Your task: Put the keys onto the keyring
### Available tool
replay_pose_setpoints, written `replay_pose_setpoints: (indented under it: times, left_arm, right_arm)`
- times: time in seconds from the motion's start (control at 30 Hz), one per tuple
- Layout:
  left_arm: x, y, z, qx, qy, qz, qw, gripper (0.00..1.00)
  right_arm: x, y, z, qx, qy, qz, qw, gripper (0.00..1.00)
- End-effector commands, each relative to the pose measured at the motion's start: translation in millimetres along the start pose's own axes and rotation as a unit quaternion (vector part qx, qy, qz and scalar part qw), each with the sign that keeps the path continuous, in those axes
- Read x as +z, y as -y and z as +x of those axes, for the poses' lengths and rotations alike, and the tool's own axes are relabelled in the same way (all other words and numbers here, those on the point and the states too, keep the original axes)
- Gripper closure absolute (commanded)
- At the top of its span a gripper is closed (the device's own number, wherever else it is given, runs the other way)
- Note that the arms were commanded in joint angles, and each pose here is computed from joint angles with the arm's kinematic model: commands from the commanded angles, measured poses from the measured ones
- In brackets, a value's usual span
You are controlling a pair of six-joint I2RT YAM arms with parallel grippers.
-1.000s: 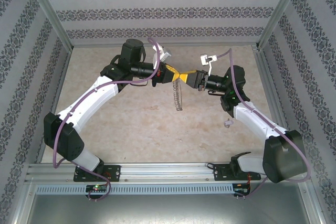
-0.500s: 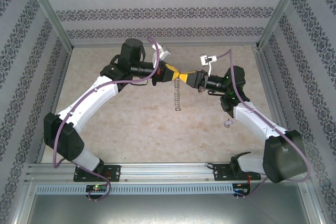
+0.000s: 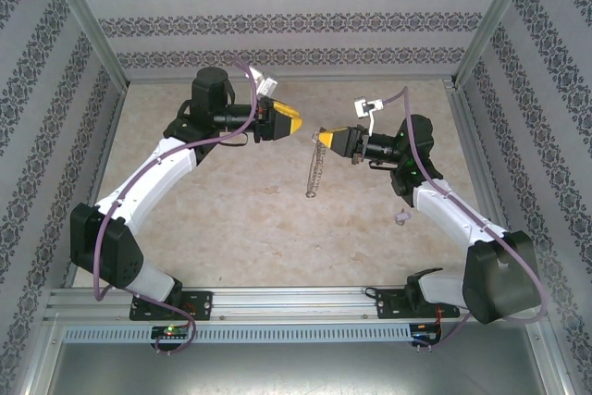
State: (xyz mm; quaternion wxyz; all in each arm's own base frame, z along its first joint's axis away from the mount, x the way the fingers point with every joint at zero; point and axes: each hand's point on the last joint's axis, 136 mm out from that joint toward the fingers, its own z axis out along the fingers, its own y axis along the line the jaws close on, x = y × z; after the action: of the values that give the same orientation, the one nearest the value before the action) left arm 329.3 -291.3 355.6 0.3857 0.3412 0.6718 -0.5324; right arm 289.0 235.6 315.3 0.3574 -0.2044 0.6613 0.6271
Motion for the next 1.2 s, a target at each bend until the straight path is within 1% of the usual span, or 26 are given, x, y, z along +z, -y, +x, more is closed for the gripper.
replay_pose_setpoints:
  times: [0.0, 0.13, 0.37, 0.97, 1.07, 1.17]
  left_arm:
    - [-3, 26, -8, 0.007, -0.001, 0.048, 0.999, 0.64]
    - [5, 30, 1, -0.003, -0.017, 0.067, 0.998, 0.62]
    - [19, 27, 13, -0.013, -0.036, 0.076, 0.996, 0.6]
    - [39, 24, 20, -0.024, -0.052, 0.093, 0.994, 0.6]
    - [41, 24, 21, -0.024, -0.055, 0.095, 0.994, 0.63]
    - [41, 23, 22, -0.026, -0.056, 0.095, 0.994, 0.71]
  right_arm:
    - [-3, -22, -13, -0.054, 0.0, -0.02, 0.998, 1.0]
    - [-1, -24, -14, -0.057, -0.001, -0.024, 0.998, 1.0]
    - [3, -27, -15, -0.061, -0.003, -0.027, 0.998, 1.0]
    - [4, -27, -14, -0.062, -0.002, -0.026, 0.998, 1.0]
    - [4, -27, -14, -0.062, -0.002, -0.026, 0.998, 1.0]
    - [4, -26, -14, -0.063, -0.001, -0.024, 0.998, 1.0]
